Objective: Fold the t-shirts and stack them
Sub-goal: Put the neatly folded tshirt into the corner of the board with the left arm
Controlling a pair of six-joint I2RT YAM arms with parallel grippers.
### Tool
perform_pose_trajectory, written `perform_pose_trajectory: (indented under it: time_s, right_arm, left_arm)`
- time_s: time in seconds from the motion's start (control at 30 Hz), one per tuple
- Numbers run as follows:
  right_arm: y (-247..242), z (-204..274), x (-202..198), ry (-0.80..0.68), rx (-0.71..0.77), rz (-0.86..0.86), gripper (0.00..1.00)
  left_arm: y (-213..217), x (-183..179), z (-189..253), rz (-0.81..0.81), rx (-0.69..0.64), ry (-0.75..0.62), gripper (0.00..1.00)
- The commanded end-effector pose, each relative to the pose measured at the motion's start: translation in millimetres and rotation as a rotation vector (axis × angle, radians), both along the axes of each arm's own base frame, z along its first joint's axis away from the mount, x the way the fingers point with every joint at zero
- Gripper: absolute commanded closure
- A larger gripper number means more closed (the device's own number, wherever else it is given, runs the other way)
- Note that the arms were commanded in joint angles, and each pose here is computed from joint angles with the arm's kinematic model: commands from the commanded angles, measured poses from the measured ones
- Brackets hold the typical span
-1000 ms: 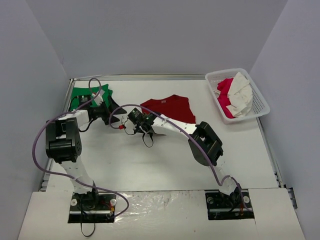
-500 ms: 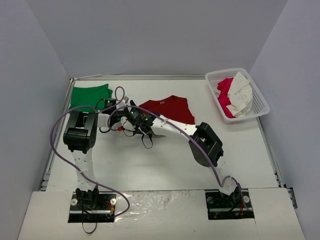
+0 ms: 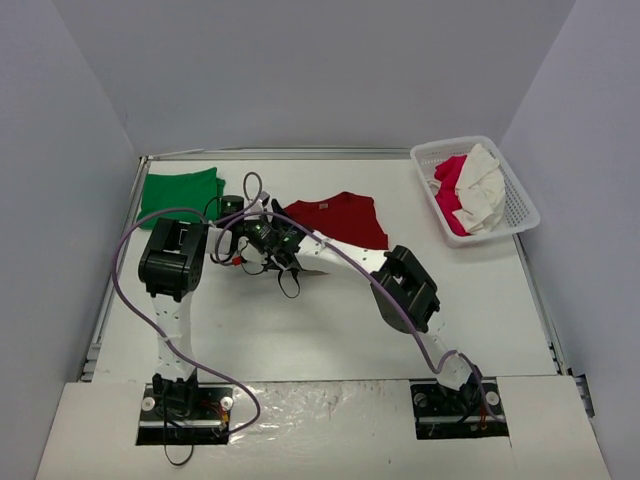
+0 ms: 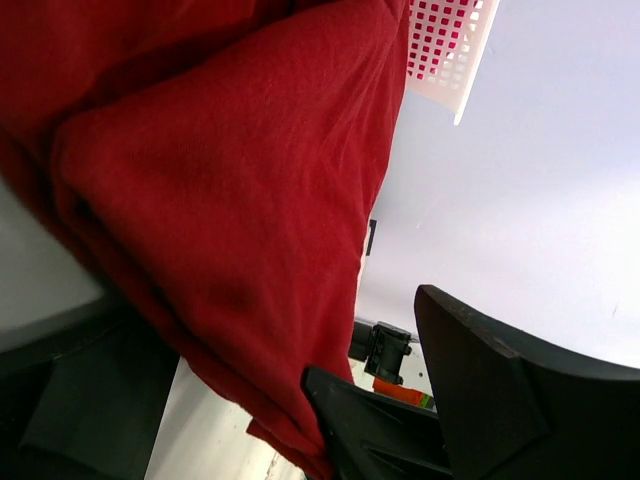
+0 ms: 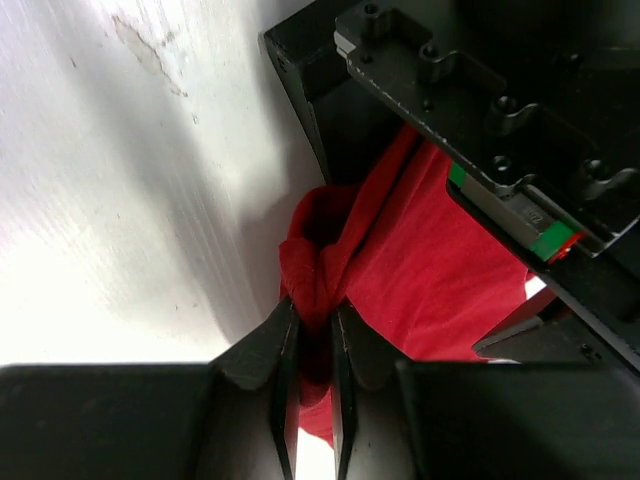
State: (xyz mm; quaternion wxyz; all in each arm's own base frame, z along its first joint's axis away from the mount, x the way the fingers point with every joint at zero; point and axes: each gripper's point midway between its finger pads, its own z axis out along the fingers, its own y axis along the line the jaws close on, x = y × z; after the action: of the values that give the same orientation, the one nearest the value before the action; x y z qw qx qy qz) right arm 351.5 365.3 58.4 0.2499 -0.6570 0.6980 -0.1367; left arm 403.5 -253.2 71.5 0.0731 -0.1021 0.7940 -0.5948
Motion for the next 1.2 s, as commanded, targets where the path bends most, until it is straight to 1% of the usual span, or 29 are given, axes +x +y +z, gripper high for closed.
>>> perform_pose_trajectory:
  time_s: [0.0, 0.13, 0.2, 0.23, 0.27, 0.3, 0.33, 0.37, 0.43, 0.5, 0.53, 0.63, 0.67, 0.7, 0.73, 0.77, 0.8, 0.83, 0.87, 0.9, 0.93, 0.97, 1.0, 1.03, 1.07, 1.1, 1.13, 1.17]
  right_arm:
    - [4, 20, 5, -0.040, -0.004, -0.002, 1.00]
    - [-2, 25, 9, -0.065, -0.027, -0.005, 1.00]
    - [-4, 25, 9, -0.068, -0.032, -0.011, 1.00]
    - [-6, 26, 10, -0.069, -0.034, -0.013, 1.00]
    - [-8, 25, 10, -0.068, -0.039, -0.014, 1.00]
    - [-9, 25, 11, -0.069, -0.038, -0.019, 1.00]
    - [-11, 24, 11, -0.068, -0.044, -0.019, 1.00]
    - [-12, 25, 13, -0.070, -0.041, -0.023, 1.00]
    - [-11, 29, 14, -0.075, -0.036, -0.026, 1.00]
    - [-11, 34, 15, -0.082, -0.028, -0.027, 1.00]
    - [-10, 37, 15, -0.088, -0.025, -0.027, 1.00]
    - [-11, 44, 14, -0.091, -0.016, -0.026, 1.00]
    - [-12, 44, 12, -0.081, -0.012, -0.022, 1.00]
    - [-14, 51, 11, -0.086, 0.000, -0.023, 0.90]
    - [-16, 54, 9, -0.086, 0.000, -0.020, 0.72]
    - [-25, 48, 2, -0.070, -0.027, -0.013, 0.52]
    - [-31, 60, -1, -0.080, -0.019, -0.006, 0.32]
    - [-38, 61, -5, -0.072, -0.021, -0.005, 0.28]
    - [-53, 49, -16, -0.040, -0.055, 0.002, 0.12]
    - [-60, 63, -24, -0.033, -0.011, 0.008, 0.03]
    - [-69, 64, -30, -0.014, -0.001, 0.005, 0.00]
    - [-93, 63, -41, 0.010, -0.003, -0.003, 0.00]
    - [-102, 58, -48, 0.053, 0.013, 0.007, 0.00]
    - [-116, 56, -52, 0.075, 0.017, -0.002, 0.00]
    - [-137, 53, -49, 0.092, 0.024, -0.042, 0.00]
    - [-159, 51, -58, 0.116, 0.037, -0.065, 0.00]
    - [-171, 49, -62, 0.144, 0.061, -0.078, 0.00]
    - [-195, 57, -56, 0.123, 0.078, -0.127, 0.00]
  left_arm:
    - [-11, -13, -27, -0.012, 0.032, 0.104, 0.06]
    - [-13, -15, -27, -0.031, 0.042, 0.092, 0.05]
    - [-13, -15, -22, -0.044, 0.038, 0.064, 0.00]
    - [-14, -14, -20, -0.048, 0.037, 0.057, 0.14]
    - [-14, -15, -19, -0.056, 0.038, 0.060, 0.22]
    - [-14, -14, -17, -0.061, 0.035, 0.056, 0.33]
    - [-15, -14, -17, -0.067, 0.031, 0.056, 0.55]
    - [-15, -15, -17, -0.072, 0.030, 0.058, 0.69]
    - [-15, -14, -17, -0.075, 0.033, 0.057, 0.87]
    - [-16, -13, -18, -0.087, 0.022, 0.060, 0.96]
    - [-18, -10, -15, -0.103, 0.007, 0.046, 0.98]
    - [-17, 0, -4, -0.120, -0.010, 0.009, 0.98]
    - [-15, 1, -3, -0.135, 0.009, -0.009, 0.98]
    - [-11, 3, -2, -0.148, 0.025, -0.018, 0.98]
    - [-9, 6, 0, -0.157, 0.043, -0.025, 0.98]
    - [-2, 4, 2, -0.178, 0.091, -0.018, 0.98]
    - [6, 9, 3, -0.167, 0.114, -0.032, 0.98]
    - [11, 13, 6, -0.158, 0.124, -0.043, 0.98]
    - [19, 14, 8, -0.153, 0.143, -0.043, 0.98]
    - [29, 19, 10, -0.135, 0.152, -0.051, 0.98]
    - [35, 23, 11, -0.126, 0.165, -0.062, 0.98]
    - [43, 16, 7, -0.145, 0.197, -0.041, 0.98]
    - [49, 22, 12, -0.142, 0.215, -0.066, 0.98]
    - [59, 21, 10, -0.148, 0.239, -0.063, 0.98]
    - [66, 23, 9, -0.140, 0.258, -0.065, 0.98]
    - [71, 28, 11, -0.131, 0.276, -0.083, 0.98]
    - [80, 27, 11, -0.124, 0.288, -0.055, 0.98]
    - [85, 27, 6, -0.135, 0.316, -0.067, 0.98]
